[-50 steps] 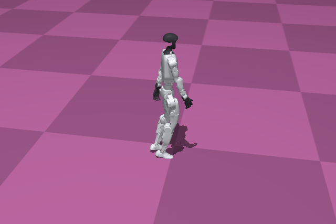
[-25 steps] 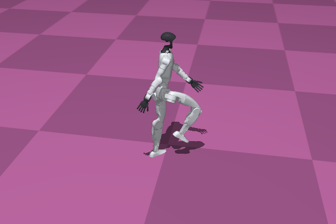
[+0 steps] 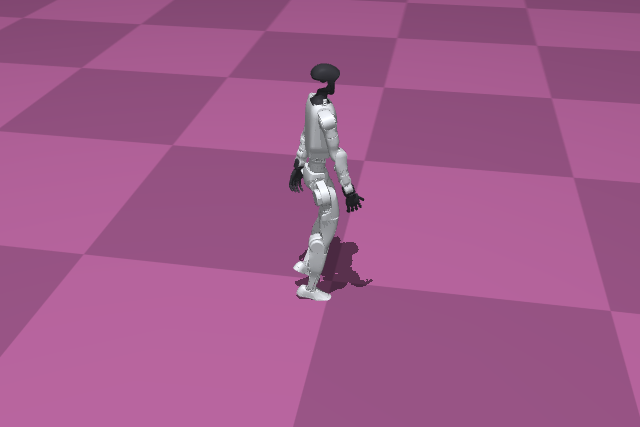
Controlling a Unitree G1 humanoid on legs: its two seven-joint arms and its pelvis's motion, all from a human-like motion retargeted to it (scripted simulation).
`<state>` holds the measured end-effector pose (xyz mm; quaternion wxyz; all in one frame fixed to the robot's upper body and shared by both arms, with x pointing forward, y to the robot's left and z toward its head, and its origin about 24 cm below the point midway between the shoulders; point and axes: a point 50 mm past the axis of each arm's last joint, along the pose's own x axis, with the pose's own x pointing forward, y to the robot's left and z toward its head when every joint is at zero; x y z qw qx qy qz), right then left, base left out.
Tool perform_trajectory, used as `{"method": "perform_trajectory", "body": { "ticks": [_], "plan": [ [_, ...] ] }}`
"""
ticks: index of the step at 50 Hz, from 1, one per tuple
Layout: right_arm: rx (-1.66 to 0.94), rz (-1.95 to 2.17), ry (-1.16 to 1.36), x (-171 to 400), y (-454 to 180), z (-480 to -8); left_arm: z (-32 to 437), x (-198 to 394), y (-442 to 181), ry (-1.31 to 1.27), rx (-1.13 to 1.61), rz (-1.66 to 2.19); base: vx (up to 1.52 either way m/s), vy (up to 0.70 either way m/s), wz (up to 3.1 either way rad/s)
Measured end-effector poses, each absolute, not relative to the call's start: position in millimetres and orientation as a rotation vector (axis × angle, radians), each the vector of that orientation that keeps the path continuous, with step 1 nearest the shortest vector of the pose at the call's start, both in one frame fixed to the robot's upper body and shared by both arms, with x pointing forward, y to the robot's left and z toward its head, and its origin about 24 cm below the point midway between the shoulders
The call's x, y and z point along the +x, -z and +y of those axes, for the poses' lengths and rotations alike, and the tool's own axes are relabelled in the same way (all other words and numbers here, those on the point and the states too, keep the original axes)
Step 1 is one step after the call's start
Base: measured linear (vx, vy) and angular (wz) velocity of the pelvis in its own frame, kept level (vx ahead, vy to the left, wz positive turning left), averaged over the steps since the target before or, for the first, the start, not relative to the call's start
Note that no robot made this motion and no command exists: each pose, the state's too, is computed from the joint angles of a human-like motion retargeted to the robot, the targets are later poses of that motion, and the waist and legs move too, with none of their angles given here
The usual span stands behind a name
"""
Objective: In place motions
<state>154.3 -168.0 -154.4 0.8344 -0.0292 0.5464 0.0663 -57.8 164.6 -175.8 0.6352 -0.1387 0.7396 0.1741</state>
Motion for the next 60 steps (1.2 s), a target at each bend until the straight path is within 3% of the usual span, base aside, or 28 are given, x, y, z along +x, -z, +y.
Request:
{"method": "perform_trajectory", "body": {
  "ticks": [4, 9, 19, 28, 32, 38, 42, 47, 53, 60],
  "plan": [
    [-0.046, 0.902, -0.223, 228, 119, -146, 165, -101, 166, -0.401, -0.356, 1.820, -0.19, 0.10, -0.29],
    [-0.040, 0.662, -0.245, 279, 79, -135, 169, -137, 155, -0.404, -0.333, 1.901, -0.03, 0.02, -0.43],
    [-0.045, 0.632, -0.223, 285, 74, -135, 165, -114, 164, -0.441, -0.454, 1.801, 0.08, 0.03, 0.17],
    [-0.134, 0.925, -0.280, 201, 133, -140, 175, -79, 172, -0.353, -0.360, 1.709, 0.25, -0.13, 0.31],
    [-0.151, 1.112, -0.236, 138, 160, -158, 185, -42, 177, -0.255, -0.169, 1.660, 0.30, -0.24, 0.85],
    [-0.122, 1.341, -0.057, 60, 176, -192, 182, 108, 168, 0.078, 0.108, 1.293, -0.13, -0.15, 0.42],
    [-0.116, 1.555, 0.014, -6, 176, -210, 157, 199, 136, 0.084, 0.005, 0.992, -0.07, -0.02, 0.47],
    [-0.080, 1.817, 0.125, -91, 161, -222, 130, 259, 96, 0.075, -0.109, 0.712, 0.00, -0.08, 0.57],
    [-0.054, 1.948, 0.249, -138, 146, -227, 130, 276, 82, 0.070, -0.127, 0.636, 0.05, -0.01, -0.08],
    [0.058, 1.891, 0.232, -120, 154, -220, 146, 214, 126, 0.035, -0.111, 0.859, 0.04, 0.04, -0.56]
  ]
}}
